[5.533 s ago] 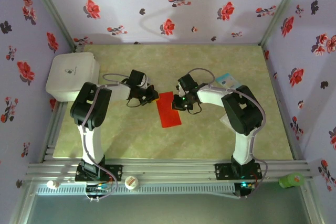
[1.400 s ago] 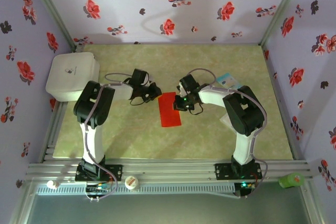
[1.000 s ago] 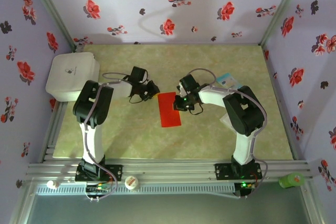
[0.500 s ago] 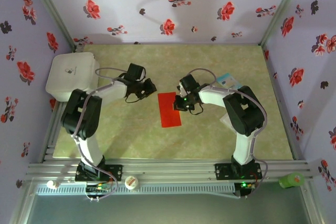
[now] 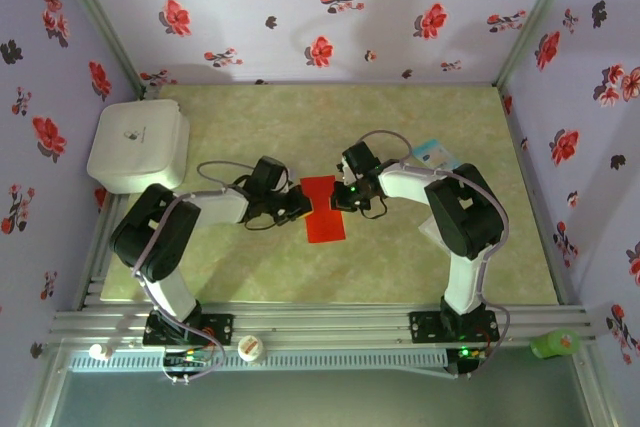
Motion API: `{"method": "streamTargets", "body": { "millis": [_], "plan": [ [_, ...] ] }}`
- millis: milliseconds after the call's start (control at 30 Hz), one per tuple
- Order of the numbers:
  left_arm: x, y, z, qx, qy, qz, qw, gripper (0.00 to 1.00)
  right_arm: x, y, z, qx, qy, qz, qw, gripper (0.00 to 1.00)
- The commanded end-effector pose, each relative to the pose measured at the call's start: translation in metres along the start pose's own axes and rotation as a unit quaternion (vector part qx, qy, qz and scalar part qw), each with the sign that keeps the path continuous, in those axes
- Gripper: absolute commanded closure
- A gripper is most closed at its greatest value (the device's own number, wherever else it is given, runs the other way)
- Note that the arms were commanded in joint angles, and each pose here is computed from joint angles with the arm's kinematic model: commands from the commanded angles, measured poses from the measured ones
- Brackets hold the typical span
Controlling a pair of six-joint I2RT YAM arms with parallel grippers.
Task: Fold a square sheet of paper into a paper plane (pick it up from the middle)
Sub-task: First fold the square sheet of paper in half at the center of the table.
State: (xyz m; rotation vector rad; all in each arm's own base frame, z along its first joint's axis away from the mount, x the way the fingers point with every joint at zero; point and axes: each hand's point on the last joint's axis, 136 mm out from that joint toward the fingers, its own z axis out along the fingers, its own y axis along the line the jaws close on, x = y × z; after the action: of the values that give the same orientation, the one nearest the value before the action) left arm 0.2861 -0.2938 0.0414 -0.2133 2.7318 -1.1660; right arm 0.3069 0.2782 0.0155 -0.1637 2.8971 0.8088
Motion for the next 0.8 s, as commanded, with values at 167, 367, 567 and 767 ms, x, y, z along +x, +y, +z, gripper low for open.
{"method": "streamTargets", "body": {
  "millis": [167,367,567,767],
  "plan": [
    [0.012,0.035,0.01,-0.039,0.002,0.01,0.999,1.0,0.047,-0.06,0.011,0.106,0.076,0.039,0.991,1.0],
    [0.018,0.047,0.007,-0.065,0.007,0.021,0.998,1.0,0.048,-0.061,0.011,0.108,0.076,0.041,0.99,1.0],
    [0.013,0.028,-0.007,-0.048,-0.009,0.031,0.998,1.0,0.047,-0.06,0.009,0.109,0.074,0.041,0.991,1.0],
    [0.02,-0.009,-0.01,-0.019,-0.004,0.056,0.998,1.0,0.045,-0.06,0.009,0.108,0.072,0.041,0.991,1.0]
  ]
}}
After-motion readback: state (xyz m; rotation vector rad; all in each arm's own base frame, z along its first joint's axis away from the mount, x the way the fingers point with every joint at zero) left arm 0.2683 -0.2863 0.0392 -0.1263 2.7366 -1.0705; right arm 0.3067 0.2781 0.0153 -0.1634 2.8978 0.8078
